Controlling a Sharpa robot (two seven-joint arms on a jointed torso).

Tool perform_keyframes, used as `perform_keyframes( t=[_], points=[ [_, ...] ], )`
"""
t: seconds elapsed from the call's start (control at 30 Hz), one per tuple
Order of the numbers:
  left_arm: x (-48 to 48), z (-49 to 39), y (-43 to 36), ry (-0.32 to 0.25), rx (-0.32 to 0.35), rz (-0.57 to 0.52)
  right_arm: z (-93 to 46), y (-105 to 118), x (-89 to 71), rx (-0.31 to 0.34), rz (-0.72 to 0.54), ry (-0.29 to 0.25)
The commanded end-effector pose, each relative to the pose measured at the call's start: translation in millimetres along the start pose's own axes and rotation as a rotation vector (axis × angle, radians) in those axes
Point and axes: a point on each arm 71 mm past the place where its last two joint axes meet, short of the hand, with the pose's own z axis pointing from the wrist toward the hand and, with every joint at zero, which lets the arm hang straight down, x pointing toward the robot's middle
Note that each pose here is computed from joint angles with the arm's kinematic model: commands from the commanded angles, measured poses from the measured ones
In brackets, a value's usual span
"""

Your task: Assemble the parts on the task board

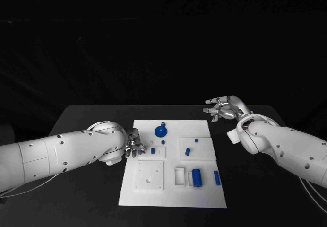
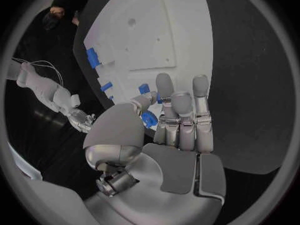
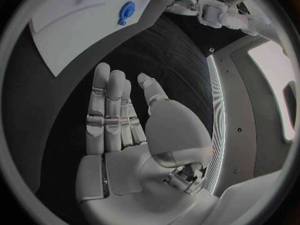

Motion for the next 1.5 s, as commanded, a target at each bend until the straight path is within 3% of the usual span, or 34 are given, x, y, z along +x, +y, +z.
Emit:
perform_keyframes(
  t=[0.03,0.57,1.5],
  points=[
    [1.0,-0.2,-1.9,-0.001,0.002,0.003,-0.3,0.7,1.1,-0.007,0.006,0.013],
    [2.2,0.7,-2.9,-0.01,-0.005,-0.005,-0.6,0.6,0.7,-0.007,0.006,0.012],
    [6.4,1.9,-0.9,0.036,-0.034,0.036,-1.1,0.5,0.0,-0.007,0.006,0.012]
  ],
)
